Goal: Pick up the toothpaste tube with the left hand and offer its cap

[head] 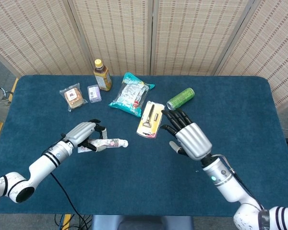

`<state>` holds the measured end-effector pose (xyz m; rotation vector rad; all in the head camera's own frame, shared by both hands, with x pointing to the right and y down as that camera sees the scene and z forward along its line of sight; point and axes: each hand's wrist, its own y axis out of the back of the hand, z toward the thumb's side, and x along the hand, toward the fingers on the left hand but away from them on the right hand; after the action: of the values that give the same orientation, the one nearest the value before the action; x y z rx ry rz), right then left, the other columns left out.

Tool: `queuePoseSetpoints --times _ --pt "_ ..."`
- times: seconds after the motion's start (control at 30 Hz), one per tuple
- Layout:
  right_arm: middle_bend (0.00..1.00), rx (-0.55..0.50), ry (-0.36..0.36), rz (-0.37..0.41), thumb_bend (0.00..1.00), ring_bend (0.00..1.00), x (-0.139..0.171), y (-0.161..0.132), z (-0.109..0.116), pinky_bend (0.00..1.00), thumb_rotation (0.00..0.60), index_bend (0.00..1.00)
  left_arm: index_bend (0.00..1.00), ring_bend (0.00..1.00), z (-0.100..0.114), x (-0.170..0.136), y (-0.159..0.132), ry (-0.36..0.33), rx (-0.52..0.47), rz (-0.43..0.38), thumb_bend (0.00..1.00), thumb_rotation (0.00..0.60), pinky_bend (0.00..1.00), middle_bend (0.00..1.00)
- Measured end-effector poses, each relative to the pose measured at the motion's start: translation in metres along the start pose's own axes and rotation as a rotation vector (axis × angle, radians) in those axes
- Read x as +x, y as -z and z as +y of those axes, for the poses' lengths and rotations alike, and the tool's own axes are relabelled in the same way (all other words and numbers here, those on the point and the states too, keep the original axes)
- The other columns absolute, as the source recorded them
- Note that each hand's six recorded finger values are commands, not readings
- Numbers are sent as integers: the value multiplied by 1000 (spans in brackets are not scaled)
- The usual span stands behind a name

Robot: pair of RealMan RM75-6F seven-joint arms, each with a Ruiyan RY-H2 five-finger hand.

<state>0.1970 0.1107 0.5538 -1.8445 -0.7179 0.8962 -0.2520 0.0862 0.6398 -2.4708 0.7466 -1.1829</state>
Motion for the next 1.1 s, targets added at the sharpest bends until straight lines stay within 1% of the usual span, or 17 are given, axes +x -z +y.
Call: queuePoseSetpoints --times 0.2,0.23,0.33,0.37,0.4,0.43,0.5,0.63,0.7,0.73,0.83,0.87,0.93,1.0,1.1 --pt "17 27 18 -70 282 0 26 24 12 0 600 302 562 348 -17 5 28 -9 44 19 392 518 82 580" --pt "17 26 18 -72 282 0 28 25 12 0 600 302 561 347 -21 5 32 -10 52 20 391 512 83 578" --pt "17 25 21 -93 282 0 35 31 14 0 600 302 541 338 -30 7 42 -8 62 29 391 464 84 549" --pt "17 26 23 -102 282 0 38 33 14 0 600 302 536 333 -32 8 46 -8 63 33 391 469 83 539" --pt "17 29 23 -113 282 0 42 36 15 0 600 302 533 327 -34 9 49 -9 66 37 390 456 83 529" --pt "17 32 22 -120 282 0 44 39 15 0 600 302 531 319 -36 10 54 -13 72 41 390 455 83 522" --pt "16 41 19 -134 282 0 49 43 15 0 600 302 530 303 -39 11 60 -20 90 44 390 470 83 515" --pt "16 52 12 -156 282 0 55 50 16 0 600 302 525 293 -47 13 75 -29 146 55 391 433 83 515" --pt "16 56 12 -169 282 0 59 53 16 0 600 302 498 266 -50 13 81 -31 182 59 390 399 84 500" --pt "16 58 12 -175 282 0 60 55 17 0 600 302 485 250 -51 13 84 -31 208 62 390 395 83 483" --pt "17 61 18 -192 282 0 64 60 19 0 600 302 413 198 -54 12 87 -28 270 64 385 346 84 406" --pt "17 62 21 -197 283 0 65 61 19 0 600 302 374 179 -55 11 88 -28 284 65 383 334 84 378" --pt "17 61 26 -208 282 0 67 64 21 0 600 302 286 138 -54 10 89 -32 308 66 382 318 83 319" --pt "17 60 34 -219 282 0 70 67 24 0 600 302 229 111 -52 8 88 -38 314 66 382 314 83 280" --pt "17 63 45 -234 282 0 74 71 28 0 600 302 201 89 -45 3 84 -52 316 64 382 290 83 251"
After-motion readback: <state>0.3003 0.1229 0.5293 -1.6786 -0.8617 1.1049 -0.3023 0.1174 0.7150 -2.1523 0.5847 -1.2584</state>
